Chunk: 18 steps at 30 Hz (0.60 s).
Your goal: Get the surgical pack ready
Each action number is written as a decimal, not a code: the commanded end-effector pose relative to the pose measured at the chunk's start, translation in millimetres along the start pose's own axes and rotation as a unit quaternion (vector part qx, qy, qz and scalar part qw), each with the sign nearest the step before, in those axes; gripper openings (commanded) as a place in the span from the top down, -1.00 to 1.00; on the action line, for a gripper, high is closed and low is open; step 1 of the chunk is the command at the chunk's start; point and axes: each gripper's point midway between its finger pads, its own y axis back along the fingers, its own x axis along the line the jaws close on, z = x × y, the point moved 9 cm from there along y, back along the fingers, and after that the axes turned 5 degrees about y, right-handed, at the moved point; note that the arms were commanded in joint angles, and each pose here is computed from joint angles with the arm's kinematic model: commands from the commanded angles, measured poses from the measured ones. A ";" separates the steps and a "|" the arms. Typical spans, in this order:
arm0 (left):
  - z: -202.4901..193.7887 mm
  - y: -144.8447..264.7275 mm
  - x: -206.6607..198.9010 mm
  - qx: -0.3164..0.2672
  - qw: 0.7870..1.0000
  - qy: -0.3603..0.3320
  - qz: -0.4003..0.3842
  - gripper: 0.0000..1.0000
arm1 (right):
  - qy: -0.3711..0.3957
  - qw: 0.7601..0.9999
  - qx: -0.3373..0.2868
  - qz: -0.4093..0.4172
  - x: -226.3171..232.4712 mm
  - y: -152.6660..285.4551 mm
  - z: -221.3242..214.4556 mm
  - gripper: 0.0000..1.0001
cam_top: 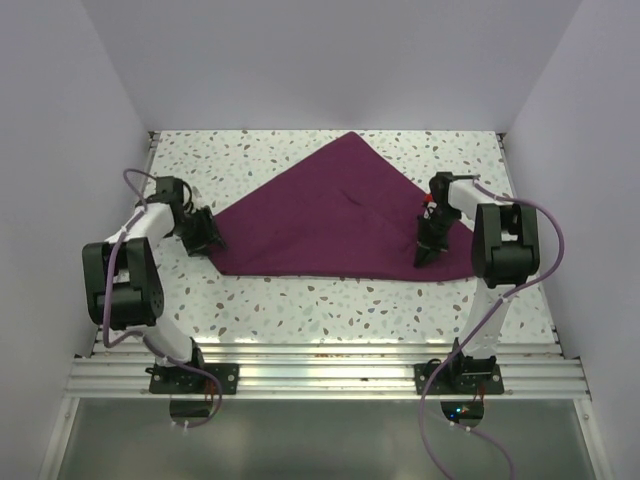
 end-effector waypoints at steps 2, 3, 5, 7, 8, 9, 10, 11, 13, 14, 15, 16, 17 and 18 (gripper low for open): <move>41.1 48.3 -11.5 -0.135 0.989 -0.024 0.051 -0.18 | 0.020 0.999 -0.036 -0.003 8.7 20.2 7.8 0.69; 44.9 49.4 -10.5 -0.140 0.988 -0.019 0.055 -0.22 | 0.023 0.999 -0.039 -0.001 10.9 21.5 7.8 0.69; 54.3 46.7 -9.7 -0.142 0.988 -0.011 0.058 -0.38 | 0.029 0.999 -0.040 0.004 15.0 23.3 7.4 0.68; 62.2 43.2 -7.7 -0.145 0.987 -0.006 0.066 -0.45 | 0.035 0.999 -0.038 0.011 19.7 23.1 6.5 0.67; 66.0 36.3 -2.2 -0.139 0.988 -0.002 0.071 -0.43 | 0.037 0.999 -0.036 0.014 21.5 21.8 6.4 0.67; 71.1 33.7 1.2 -0.146 0.987 0.000 0.071 -0.43 | 0.036 0.999 -0.034 0.023 23.5 21.0 6.2 0.67; 74.9 32.0 4.9 -0.147 0.986 0.003 0.073 -0.43 | 0.036 0.998 -0.032 0.029 24.4 19.6 6.0 0.67; 79.6 26.4 13.8 -0.141 0.987 0.010 0.078 -0.43 | 0.036 0.998 -0.034 0.034 25.5 18.9 6.1 0.67; 87.7 18.3 20.5 -0.139 0.987 0.010 0.076 -0.42 | 0.034 0.998 -0.035 0.036 25.6 18.5 6.9 0.67; 91.6 17.0 25.6 -0.141 0.987 0.010 0.077 -0.42 | 0.036 0.998 -0.038 0.037 25.7 18.9 7.2 0.67; 96.3 14.9 26.1 -0.148 0.986 0.007 0.073 -0.42 | 0.038 0.998 -0.039 0.039 26.3 18.5 7.1 0.67; 99.4 8.8 28.7 -0.144 0.987 0.005 0.072 -0.41 | 0.038 0.998 -0.038 0.042 25.9 17.1 7.3 0.67; 101.9 5.9 30.7 -0.144 0.987 0.001 0.075 -0.40 | 0.038 0.998 -0.037 0.042 25.7 16.0 6.8 0.67; 104.8 1.4 30.5 -0.144 0.987 -0.003 0.071 -0.38 | 0.039 0.998 -0.035 0.042 25.9 14.8 6.1 0.67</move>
